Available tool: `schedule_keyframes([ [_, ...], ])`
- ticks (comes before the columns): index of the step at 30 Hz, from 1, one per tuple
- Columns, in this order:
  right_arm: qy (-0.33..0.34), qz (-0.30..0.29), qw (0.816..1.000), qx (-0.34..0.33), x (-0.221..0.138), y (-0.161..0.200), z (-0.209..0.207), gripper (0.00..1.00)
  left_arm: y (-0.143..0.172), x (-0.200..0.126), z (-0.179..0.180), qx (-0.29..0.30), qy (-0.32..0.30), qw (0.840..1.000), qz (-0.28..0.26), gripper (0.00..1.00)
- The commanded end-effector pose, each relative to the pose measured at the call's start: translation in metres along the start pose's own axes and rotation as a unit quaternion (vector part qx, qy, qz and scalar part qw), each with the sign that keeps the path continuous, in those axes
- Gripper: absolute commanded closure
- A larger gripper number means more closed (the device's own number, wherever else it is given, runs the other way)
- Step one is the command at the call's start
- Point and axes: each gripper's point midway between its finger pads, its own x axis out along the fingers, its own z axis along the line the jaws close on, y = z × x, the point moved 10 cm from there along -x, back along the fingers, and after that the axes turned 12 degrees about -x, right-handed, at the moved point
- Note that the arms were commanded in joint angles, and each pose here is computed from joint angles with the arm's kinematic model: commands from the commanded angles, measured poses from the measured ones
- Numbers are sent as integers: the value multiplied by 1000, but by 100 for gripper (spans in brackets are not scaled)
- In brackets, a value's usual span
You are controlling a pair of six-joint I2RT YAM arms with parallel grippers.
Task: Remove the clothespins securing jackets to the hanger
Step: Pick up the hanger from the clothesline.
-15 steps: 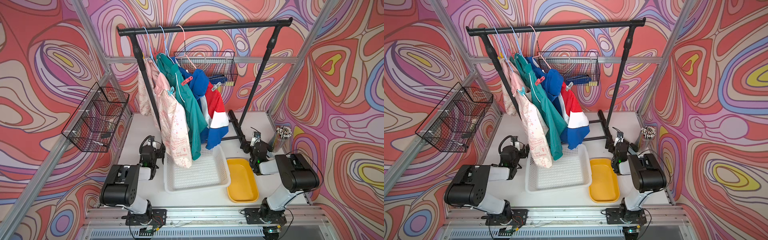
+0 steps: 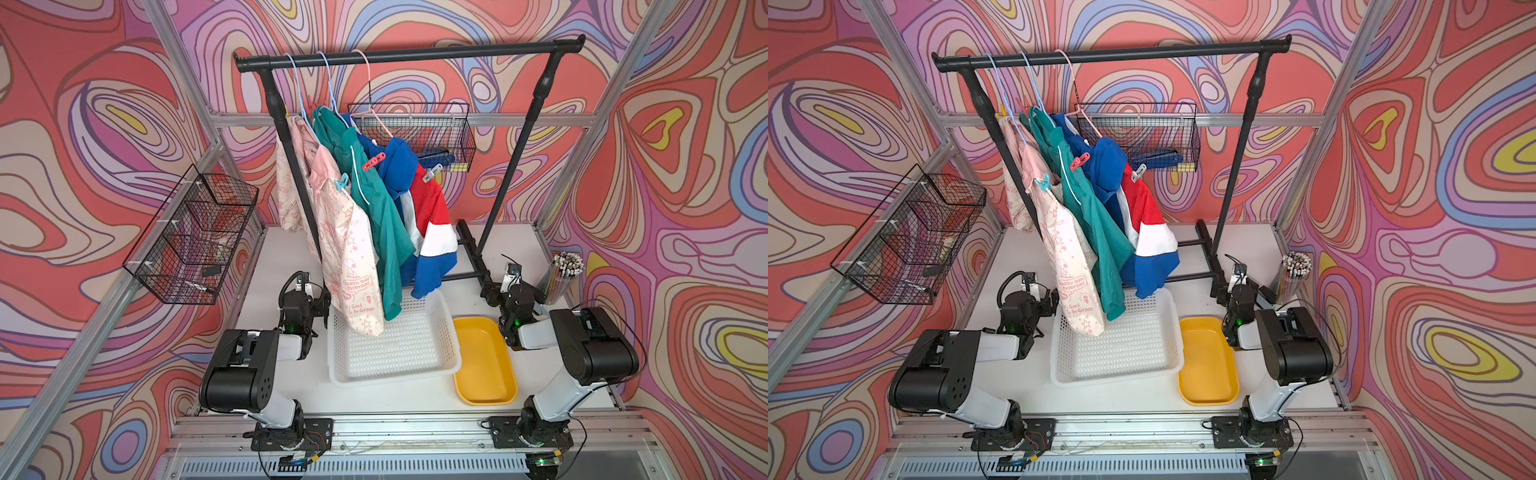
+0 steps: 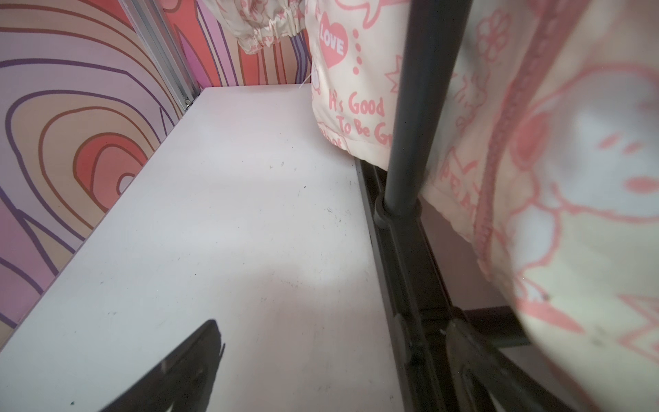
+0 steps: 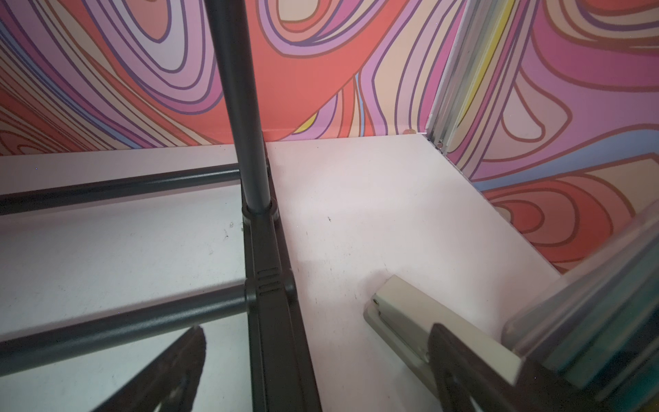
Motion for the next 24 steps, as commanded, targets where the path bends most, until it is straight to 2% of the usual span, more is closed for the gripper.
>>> schedule_keyframes([
  [1,-7,-2,1000,-3,3,-1,3,2,-5,2,-1,1,3,1000,-8,0],
  [22,-6,0,1000,1,3,0,2,2,-6,3,4,-11,-13,1000,-8,0],
  [24,45,-2,999,10,-1,-7,-6,2,-11,-4,4,-14,-14,1000,-21,0],
])
